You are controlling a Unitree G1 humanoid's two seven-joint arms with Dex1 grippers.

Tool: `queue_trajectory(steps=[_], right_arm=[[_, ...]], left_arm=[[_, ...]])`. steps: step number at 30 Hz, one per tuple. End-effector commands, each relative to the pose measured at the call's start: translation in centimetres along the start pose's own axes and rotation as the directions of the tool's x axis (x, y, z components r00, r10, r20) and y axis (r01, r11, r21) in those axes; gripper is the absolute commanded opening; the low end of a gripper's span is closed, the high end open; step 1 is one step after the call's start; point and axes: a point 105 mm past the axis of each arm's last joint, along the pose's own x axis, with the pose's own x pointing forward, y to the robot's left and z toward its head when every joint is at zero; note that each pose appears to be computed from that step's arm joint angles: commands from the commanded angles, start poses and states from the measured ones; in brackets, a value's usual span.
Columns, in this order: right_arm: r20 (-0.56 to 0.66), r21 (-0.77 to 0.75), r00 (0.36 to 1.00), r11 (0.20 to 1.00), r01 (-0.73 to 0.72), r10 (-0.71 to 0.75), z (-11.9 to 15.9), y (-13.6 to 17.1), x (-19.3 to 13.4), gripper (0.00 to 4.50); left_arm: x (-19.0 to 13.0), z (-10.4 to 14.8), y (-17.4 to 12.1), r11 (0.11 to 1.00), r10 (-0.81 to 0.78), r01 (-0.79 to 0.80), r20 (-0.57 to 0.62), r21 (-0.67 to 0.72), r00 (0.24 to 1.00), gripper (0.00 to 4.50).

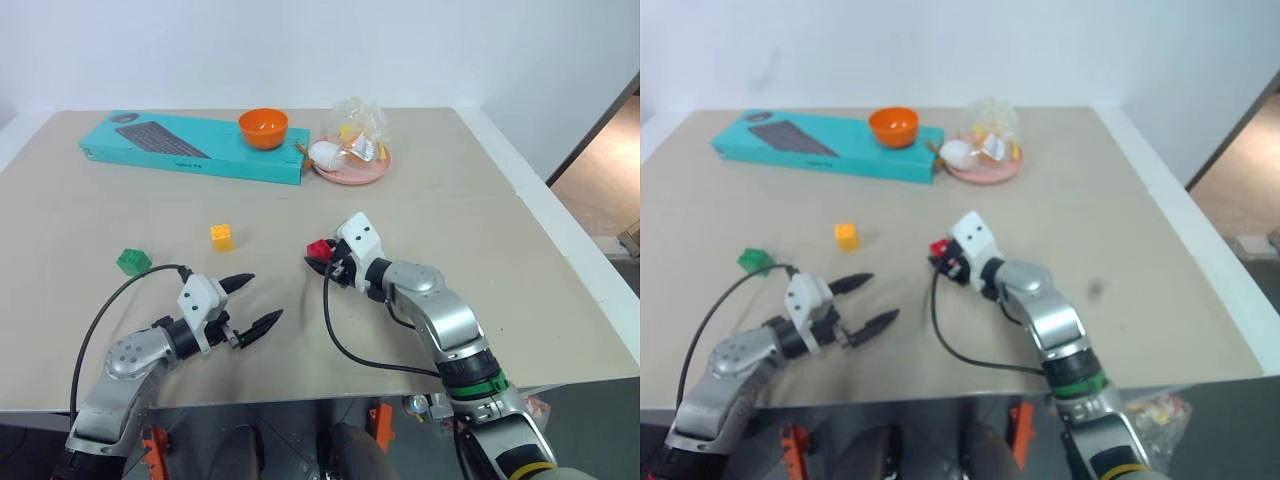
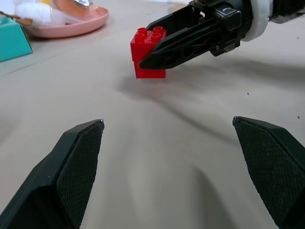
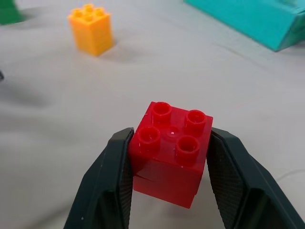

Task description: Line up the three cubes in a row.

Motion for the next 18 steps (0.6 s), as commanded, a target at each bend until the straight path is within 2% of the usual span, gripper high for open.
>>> queue_trajectory(steps=[1, 7, 12, 18], right_arm=[[0.056, -0.009, 0.997, 0.999, 0.052, -0.051, 1.5, 0.2, -0.6, 1.72], [0.063, -0.016, 0.998, 0.999, 0.030, -0.029, 1.5, 1.1, -1.1, 1.72], [0.056, -0.060, 0.986, 0.986, -0.153, 0.156, 1.5, 3.2, -1.4, 1.72], [0.015, -0.130, 0.950, 0.943, -0.307, 0.311, 1.6, 2.8, -1.0, 1.72]], left_arm=[[0.4, 0.7, -0.1, 1.000, -0.014, 0.013, 0.024, 0.029, 1.000, 4.50], [0.7, 0.8, 0.1, 0.999, -0.028, 0.027, 0.030, 0.034, 0.999, 4.50], [0.9, 0.8, -0.1, 0.998, -0.060, 0.059, 0.027, 0.035, 0.998, 4.50], [0.5, 0.6, 0.2, 0.996, -0.086, 0.086, 0.004, 0.030, 0.996, 4.50]])
